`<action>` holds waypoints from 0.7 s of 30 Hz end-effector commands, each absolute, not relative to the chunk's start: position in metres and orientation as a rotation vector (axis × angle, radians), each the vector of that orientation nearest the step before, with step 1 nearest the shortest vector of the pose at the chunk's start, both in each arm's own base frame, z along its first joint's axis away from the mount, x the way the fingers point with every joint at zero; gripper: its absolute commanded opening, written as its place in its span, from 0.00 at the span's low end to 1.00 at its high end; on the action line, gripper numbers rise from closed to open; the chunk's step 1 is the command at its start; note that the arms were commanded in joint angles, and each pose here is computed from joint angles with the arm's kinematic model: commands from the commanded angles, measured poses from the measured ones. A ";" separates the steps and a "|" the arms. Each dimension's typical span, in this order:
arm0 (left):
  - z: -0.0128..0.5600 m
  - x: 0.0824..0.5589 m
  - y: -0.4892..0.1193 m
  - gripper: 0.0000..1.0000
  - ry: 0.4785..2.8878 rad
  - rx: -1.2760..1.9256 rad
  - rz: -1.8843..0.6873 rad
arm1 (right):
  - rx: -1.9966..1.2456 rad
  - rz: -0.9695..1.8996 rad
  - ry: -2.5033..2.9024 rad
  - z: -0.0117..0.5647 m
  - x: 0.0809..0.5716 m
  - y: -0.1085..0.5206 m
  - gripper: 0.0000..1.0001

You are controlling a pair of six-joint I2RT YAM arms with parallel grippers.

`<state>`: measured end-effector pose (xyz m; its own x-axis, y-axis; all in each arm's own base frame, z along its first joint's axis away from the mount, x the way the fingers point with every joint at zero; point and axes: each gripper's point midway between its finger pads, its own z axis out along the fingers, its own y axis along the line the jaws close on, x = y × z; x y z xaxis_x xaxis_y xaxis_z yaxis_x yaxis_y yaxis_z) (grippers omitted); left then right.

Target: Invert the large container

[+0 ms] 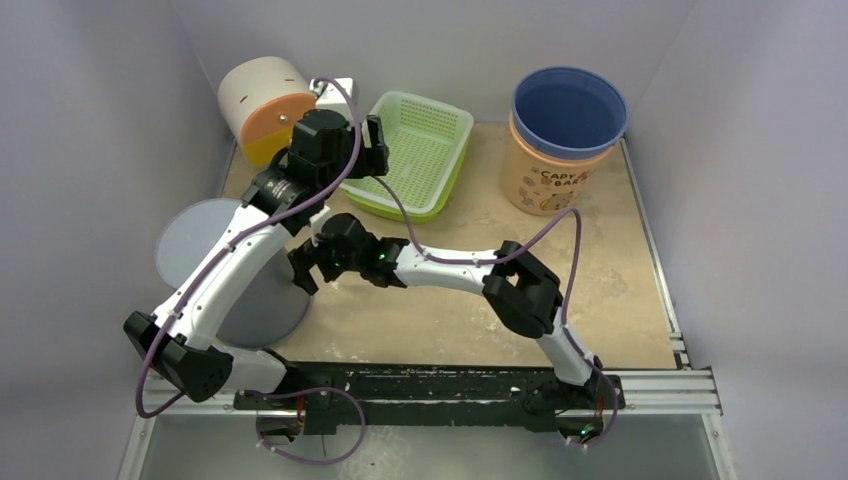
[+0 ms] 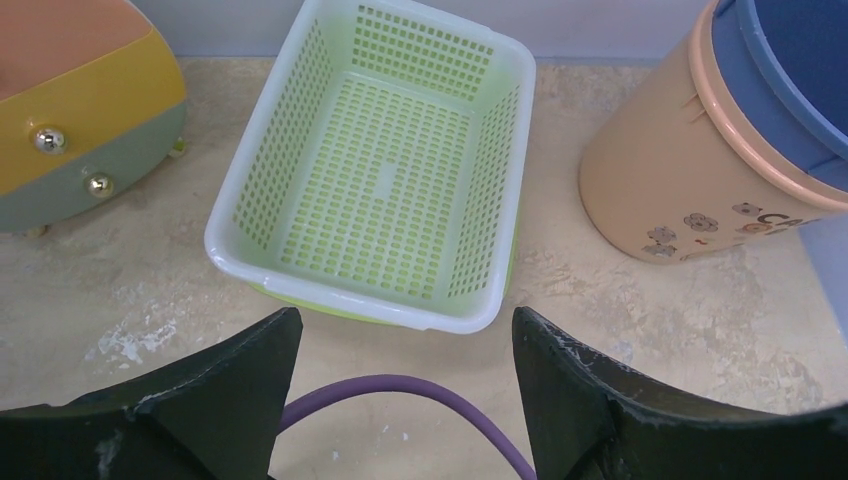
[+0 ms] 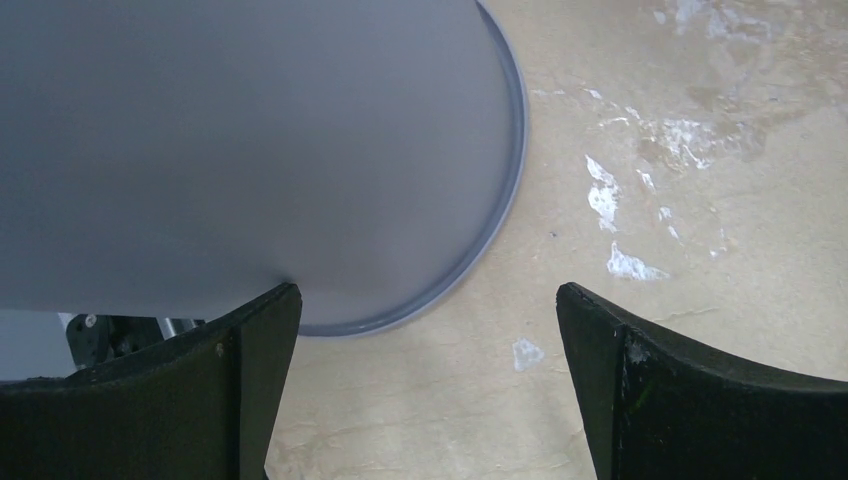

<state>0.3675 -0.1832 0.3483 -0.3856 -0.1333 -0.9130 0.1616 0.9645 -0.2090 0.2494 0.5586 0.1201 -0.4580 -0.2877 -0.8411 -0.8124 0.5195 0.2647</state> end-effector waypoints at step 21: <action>0.354 0.371 -0.129 0.75 1.836 -0.260 -0.168 | -0.361 0.413 2.045 0.194 0.352 0.324 1.00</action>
